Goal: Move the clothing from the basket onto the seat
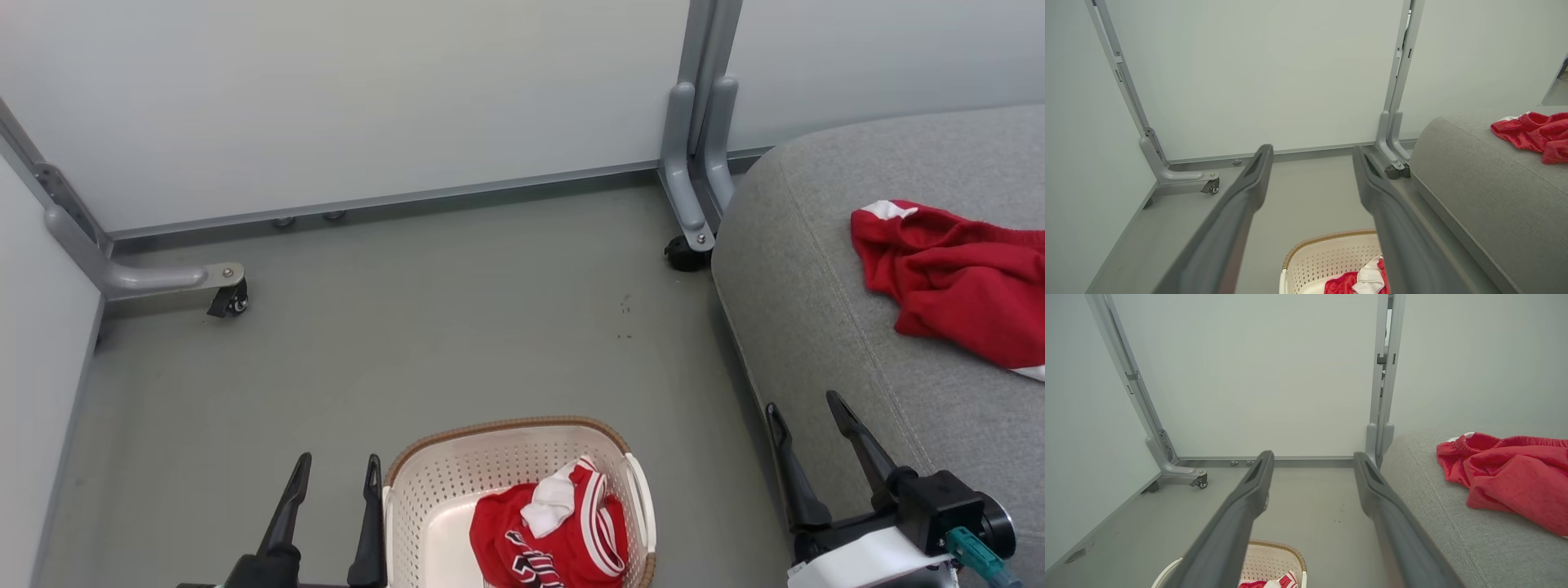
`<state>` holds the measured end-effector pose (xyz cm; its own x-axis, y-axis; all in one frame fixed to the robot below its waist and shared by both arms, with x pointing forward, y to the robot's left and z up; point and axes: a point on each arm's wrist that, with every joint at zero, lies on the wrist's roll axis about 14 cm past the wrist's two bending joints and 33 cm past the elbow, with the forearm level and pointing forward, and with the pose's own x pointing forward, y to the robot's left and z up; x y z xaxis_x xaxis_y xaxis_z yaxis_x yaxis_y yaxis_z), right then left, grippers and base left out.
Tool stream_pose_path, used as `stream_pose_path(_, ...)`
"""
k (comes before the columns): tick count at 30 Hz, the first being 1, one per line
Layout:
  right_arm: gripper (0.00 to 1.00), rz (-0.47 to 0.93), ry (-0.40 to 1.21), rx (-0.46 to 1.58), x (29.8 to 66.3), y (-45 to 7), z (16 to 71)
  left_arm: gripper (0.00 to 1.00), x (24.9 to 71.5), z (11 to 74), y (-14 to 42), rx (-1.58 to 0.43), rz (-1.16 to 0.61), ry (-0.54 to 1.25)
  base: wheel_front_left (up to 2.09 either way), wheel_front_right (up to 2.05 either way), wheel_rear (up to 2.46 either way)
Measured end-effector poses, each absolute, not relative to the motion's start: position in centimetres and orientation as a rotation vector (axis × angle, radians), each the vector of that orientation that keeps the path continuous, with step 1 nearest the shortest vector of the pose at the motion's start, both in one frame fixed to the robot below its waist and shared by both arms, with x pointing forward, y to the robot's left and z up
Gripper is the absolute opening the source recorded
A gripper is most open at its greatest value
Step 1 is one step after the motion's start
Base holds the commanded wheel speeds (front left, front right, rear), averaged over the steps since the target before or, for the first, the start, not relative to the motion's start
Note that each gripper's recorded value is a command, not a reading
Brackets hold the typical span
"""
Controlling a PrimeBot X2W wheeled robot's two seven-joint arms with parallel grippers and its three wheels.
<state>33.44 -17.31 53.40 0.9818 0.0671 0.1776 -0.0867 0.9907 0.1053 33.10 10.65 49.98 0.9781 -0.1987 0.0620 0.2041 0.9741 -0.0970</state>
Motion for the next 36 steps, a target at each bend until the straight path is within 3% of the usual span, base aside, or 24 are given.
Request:
stream_pose_path(15, 1.00, 0.089, -0.152, 0.075, 39.6, -17.9, 52.5, 1.00, 38.5, 43.3, 4.5, -0.153, -0.418, 0.154, 0.00, 0.00, 0.00)
stream_pose_path(29, 1.00, 0.023, -0.106, 0.037, 46.9, -20.4, 48.4, 1.00, 43.1, 30.0, -1.1, -0.071, -0.662, 0.505, 0.00, 0.00, 0.00)
stream_pose_path(36, 1.00, 0.024, -0.037, 0.025, 49.3, -20.5, 44.1, 1.00, 42.0, 22.7, -2.6, 0.052, -0.810, 0.721, 0.00, 0.00, 0.00)
